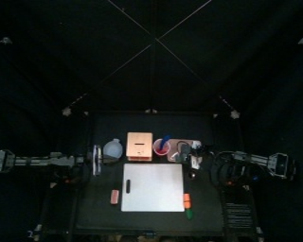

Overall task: Place sushi on board then cut the sushi with the knife then place the pieces on the plate
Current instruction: Place the sushi on the board

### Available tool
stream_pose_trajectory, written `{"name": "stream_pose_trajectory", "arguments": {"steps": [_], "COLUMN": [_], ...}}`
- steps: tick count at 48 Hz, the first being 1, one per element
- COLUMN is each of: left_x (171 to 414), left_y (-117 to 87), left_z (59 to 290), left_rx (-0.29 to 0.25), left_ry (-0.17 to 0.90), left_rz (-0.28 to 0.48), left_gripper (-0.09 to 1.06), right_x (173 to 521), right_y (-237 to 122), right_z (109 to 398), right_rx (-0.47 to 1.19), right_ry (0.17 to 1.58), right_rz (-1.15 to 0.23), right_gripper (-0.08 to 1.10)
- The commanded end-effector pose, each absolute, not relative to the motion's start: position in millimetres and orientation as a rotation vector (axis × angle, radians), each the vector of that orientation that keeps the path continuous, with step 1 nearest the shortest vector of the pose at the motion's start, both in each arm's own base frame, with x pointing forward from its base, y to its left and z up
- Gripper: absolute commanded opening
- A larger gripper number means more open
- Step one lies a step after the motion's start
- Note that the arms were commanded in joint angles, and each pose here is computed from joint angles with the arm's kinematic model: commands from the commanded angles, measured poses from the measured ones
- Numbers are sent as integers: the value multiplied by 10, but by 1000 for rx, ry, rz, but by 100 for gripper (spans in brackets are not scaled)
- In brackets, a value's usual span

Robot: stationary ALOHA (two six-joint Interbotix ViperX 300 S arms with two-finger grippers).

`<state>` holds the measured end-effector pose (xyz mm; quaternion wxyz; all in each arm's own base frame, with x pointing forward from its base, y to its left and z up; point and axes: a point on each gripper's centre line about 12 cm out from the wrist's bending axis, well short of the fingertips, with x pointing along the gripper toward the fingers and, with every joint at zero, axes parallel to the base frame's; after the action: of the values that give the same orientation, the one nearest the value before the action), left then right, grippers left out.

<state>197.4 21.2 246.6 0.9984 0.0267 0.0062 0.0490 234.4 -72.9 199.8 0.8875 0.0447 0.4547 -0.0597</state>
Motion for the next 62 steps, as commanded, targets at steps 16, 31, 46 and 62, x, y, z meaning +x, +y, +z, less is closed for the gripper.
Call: {"name": "stream_pose_trajectory", "arguments": {"steps": [16, 31, 46, 62], "left_x": [2001, 1998, 1996, 1995], "left_y": [219, 218, 218, 218], "left_z": [2541, 2538, 2532, 2517], "left_rx": [53, 55, 55, 56], "left_ry": [-8, -7, -6, -1], "left_rz": [100, 100, 100, 100], "left_gripper": [-2, -2, -2, -2], "right_x": [2732, 3117, 3523, 3920], "right_y": [-281, -9, 153, 221], "right_z": [2214, 2122, 2055, 1923], "right_rx": [68, -36, -249, -358], "right_ry": [794, 835, 922, 1003], "right_rz": [-19, 89, 182, 234], "right_gripper": [63, 63, 62, 62]}}
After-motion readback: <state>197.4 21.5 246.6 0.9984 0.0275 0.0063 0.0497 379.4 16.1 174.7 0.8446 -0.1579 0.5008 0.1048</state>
